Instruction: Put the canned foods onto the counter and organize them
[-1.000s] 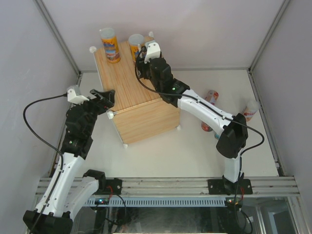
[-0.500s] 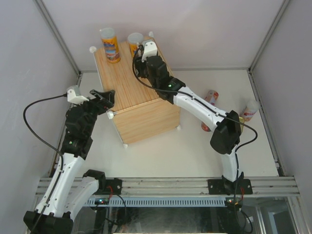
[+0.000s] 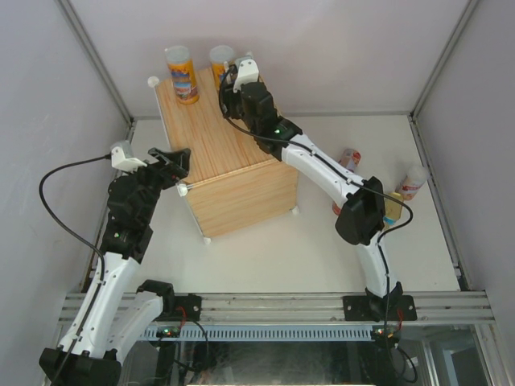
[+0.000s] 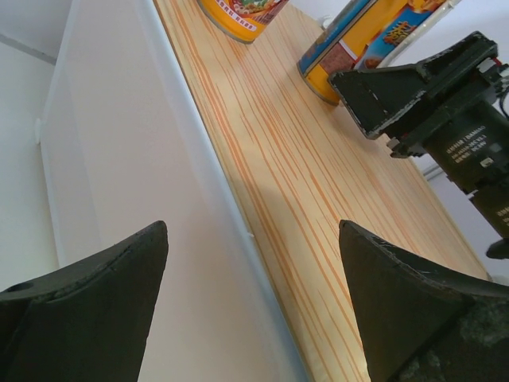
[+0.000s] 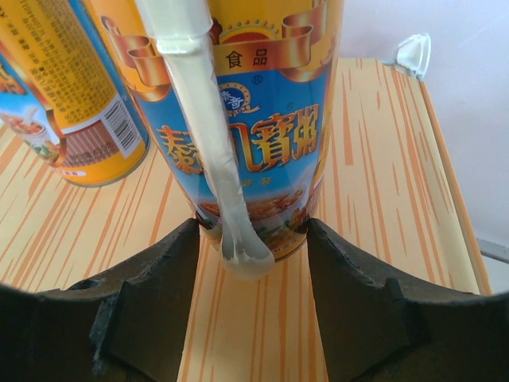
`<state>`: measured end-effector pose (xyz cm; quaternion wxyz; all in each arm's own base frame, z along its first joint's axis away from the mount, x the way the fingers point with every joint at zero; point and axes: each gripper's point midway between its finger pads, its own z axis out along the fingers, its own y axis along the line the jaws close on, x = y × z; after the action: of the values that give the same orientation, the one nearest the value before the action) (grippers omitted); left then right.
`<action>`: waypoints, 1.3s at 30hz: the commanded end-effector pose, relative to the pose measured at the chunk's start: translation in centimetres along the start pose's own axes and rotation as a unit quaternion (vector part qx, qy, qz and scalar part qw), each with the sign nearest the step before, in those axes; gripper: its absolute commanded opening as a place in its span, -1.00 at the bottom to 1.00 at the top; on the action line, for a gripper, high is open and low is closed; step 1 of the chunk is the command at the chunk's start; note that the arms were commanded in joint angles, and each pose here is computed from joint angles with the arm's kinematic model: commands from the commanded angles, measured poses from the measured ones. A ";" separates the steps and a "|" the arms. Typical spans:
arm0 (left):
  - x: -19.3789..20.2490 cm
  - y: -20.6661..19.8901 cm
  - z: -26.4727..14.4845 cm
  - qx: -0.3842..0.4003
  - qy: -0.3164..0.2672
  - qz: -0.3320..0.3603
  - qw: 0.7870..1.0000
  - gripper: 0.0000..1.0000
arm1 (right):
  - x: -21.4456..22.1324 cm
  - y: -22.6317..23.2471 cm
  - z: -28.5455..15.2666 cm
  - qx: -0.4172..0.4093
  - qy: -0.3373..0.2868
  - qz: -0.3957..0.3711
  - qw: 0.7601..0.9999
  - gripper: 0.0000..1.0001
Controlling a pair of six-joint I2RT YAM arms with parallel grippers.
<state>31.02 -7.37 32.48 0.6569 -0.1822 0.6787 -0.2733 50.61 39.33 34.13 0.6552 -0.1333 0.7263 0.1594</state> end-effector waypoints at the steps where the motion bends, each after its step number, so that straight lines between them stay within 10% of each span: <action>1: -0.6 -0.7 0.1 0.018 -0.014 -0.019 1.000 0.84 | -0.7 -0.7 1.3 0.002 -0.010 0.015 1.000 0.11; 39: -0.9 -0.9 -0.3 0.024 -0.020 -0.020 0.999 0.81 | -2.0 -2.2 5.8 0.013 -0.064 0.016 0.998 0.21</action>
<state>30.79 -7.41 33.30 0.6625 -0.1872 0.6658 -0.2876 55.84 40.95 33.69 0.6790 -0.1190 0.7031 0.1745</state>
